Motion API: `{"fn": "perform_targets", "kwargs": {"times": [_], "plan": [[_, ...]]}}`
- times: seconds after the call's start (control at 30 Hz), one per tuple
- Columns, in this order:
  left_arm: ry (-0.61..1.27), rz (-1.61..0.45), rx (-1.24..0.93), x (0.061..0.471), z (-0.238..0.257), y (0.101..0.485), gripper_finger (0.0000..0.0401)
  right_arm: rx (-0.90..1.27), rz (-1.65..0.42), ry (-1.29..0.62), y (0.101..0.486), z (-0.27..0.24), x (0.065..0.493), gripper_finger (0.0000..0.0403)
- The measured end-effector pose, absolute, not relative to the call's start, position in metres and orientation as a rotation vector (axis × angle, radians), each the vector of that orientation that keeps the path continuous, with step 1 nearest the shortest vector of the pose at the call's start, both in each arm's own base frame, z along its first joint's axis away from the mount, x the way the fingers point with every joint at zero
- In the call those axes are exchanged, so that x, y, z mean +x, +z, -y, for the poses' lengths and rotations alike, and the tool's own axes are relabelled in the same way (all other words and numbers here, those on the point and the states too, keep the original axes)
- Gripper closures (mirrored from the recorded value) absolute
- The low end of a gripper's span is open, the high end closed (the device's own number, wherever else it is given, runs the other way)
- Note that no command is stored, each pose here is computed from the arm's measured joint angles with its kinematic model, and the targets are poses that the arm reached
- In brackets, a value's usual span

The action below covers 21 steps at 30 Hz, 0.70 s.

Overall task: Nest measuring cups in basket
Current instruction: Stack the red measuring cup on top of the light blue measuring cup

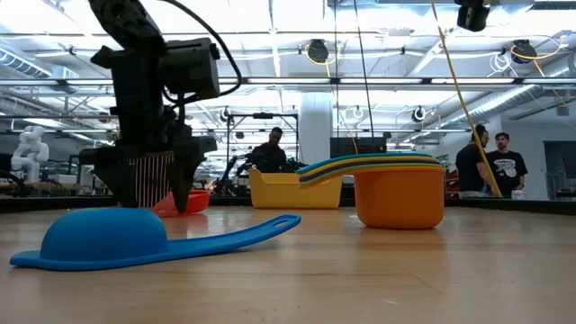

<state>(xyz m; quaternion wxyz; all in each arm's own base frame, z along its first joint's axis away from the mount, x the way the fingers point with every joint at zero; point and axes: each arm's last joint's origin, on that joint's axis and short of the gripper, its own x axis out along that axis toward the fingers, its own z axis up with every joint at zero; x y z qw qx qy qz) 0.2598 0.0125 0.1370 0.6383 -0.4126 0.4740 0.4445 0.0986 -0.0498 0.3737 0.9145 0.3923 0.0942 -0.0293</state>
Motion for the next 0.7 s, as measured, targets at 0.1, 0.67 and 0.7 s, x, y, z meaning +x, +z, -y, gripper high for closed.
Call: {"fn": "perform_targets", "kwargs": {"times": [0.1,0.67,0.7], "plan": [[0.966,-1.101,-0.867,0.2593,-0.0098,0.1356,0.0049,0.785,-0.198,-0.059,0.3734,0.0504,0.0995,0.0241],[0.876,-1.128,-0.769,0.2628,-0.0090,0.1366,0.0256,0.779,-0.224,-0.064,0.3703,0.0555,0.1066,0.0241],[0.869,-1.123,-0.777,0.2640,-0.0088,0.1383,0.0256,0.791,-0.224,-0.066,0.3703,0.0555,0.1066,0.0241]]}}
